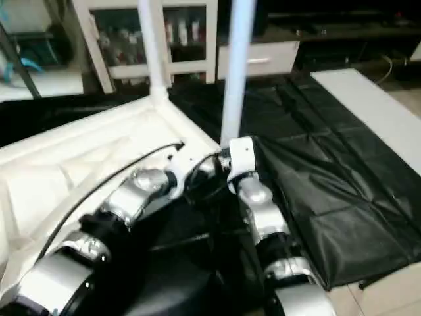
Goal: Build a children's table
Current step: Rotate leg to tighten
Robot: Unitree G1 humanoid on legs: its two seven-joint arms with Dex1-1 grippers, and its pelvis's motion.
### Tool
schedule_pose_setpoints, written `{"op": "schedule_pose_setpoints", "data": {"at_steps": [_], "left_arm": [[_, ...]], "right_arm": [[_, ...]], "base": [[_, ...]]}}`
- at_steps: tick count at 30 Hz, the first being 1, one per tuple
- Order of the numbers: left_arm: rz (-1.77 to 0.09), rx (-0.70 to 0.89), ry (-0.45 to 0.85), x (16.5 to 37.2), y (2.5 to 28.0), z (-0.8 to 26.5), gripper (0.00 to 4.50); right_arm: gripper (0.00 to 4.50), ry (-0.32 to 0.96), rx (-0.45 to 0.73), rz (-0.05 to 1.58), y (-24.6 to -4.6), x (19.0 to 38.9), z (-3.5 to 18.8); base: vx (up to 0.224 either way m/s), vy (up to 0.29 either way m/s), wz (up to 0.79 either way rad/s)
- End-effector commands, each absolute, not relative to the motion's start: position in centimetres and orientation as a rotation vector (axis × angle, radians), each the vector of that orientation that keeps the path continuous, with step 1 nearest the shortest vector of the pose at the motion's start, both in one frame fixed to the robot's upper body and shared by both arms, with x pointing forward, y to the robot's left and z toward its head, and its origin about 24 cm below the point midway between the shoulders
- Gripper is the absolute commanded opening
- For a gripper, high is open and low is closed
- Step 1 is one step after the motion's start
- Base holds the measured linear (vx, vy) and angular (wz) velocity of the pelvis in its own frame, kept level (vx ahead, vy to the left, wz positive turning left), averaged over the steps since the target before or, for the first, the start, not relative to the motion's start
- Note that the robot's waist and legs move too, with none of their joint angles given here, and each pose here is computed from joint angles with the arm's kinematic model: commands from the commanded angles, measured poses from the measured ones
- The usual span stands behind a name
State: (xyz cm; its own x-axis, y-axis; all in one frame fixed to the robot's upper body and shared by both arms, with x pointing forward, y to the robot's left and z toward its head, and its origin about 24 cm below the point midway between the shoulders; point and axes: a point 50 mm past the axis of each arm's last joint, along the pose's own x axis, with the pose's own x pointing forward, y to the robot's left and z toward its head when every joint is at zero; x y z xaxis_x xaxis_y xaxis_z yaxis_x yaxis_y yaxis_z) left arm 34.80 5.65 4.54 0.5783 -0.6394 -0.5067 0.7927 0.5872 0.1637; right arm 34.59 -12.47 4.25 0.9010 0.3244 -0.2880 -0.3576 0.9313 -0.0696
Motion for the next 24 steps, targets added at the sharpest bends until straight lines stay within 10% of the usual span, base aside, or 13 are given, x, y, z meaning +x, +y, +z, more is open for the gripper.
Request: {"op": "schedule_pose_setpoints", "data": {"at_steps": [1,9,24], "left_arm": [[-0.859,0.430,0.540,33.9,7.7,2.1,0.00],[-1.190,0.454,0.642,31.2,8.9,1.8,0.00],[-1.464,0.467,0.700,28.6,8.8,2.6,0.00]], "right_arm": [[4.08,0.268,-0.121,0.459,-12.8,34.5,5.4],[4.45,0.288,-0.227,0.807,-17.6,32.1,7.2],[4.45,0.392,-0.256,1.154,-17.2,29.5,7.1]], "base": [[0.000,0.000,0.00],[0.032,-0.021,0.02],[0.007,-0.004,0.00]]}}
